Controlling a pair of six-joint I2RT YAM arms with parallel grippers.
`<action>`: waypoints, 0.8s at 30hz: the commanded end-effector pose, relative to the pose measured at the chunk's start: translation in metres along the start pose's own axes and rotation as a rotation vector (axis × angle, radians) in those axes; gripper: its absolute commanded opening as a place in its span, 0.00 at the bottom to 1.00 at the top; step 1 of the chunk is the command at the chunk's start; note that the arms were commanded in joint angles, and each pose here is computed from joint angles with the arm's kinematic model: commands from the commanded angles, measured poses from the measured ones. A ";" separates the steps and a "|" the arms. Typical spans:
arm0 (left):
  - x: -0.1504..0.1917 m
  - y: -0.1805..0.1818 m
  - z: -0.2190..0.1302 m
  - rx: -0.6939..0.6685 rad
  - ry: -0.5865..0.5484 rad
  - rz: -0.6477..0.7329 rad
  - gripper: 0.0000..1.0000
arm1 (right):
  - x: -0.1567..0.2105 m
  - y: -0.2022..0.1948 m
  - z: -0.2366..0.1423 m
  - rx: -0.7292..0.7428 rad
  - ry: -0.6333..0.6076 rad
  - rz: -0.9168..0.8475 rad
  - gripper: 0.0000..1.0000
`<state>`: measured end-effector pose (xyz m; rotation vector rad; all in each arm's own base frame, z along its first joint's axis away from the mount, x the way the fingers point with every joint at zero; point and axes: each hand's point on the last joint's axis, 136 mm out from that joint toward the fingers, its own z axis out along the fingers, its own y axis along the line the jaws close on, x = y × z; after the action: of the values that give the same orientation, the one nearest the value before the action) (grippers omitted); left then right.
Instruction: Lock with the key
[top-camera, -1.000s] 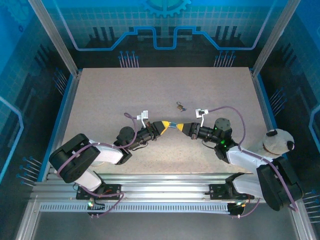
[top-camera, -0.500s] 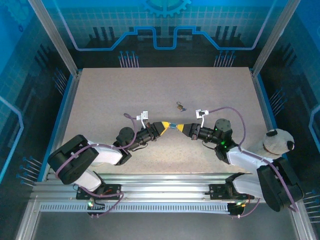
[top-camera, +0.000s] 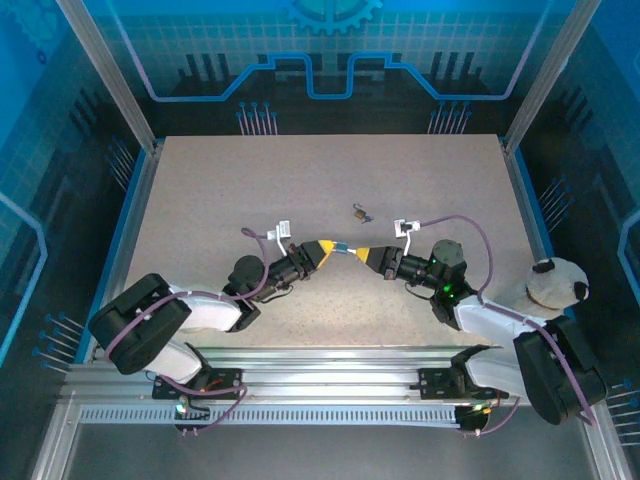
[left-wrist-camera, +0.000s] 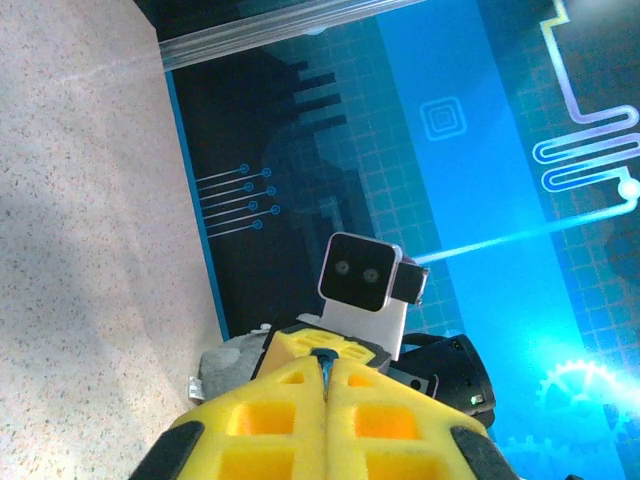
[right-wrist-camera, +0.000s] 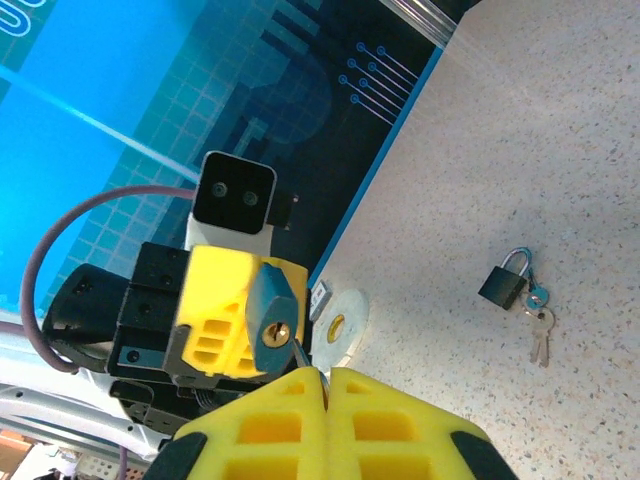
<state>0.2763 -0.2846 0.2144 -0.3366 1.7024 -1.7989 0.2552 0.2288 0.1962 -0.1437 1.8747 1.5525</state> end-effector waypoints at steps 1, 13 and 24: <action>-0.012 -0.023 -0.003 0.075 -0.053 0.040 0.00 | -0.006 -0.001 -0.005 0.003 -0.036 -0.007 0.00; -0.010 -0.002 -0.006 0.021 -0.044 0.023 0.00 | -0.021 -0.018 -0.028 0.142 -0.122 -0.013 0.00; 0.004 0.032 0.014 -0.086 0.070 0.004 0.00 | -0.038 -0.028 -0.074 0.435 -0.219 -0.127 0.00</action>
<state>0.2869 -0.2863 0.1780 -0.3826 1.8164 -1.7442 0.2604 0.1607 0.2111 0.0394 1.8511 1.1649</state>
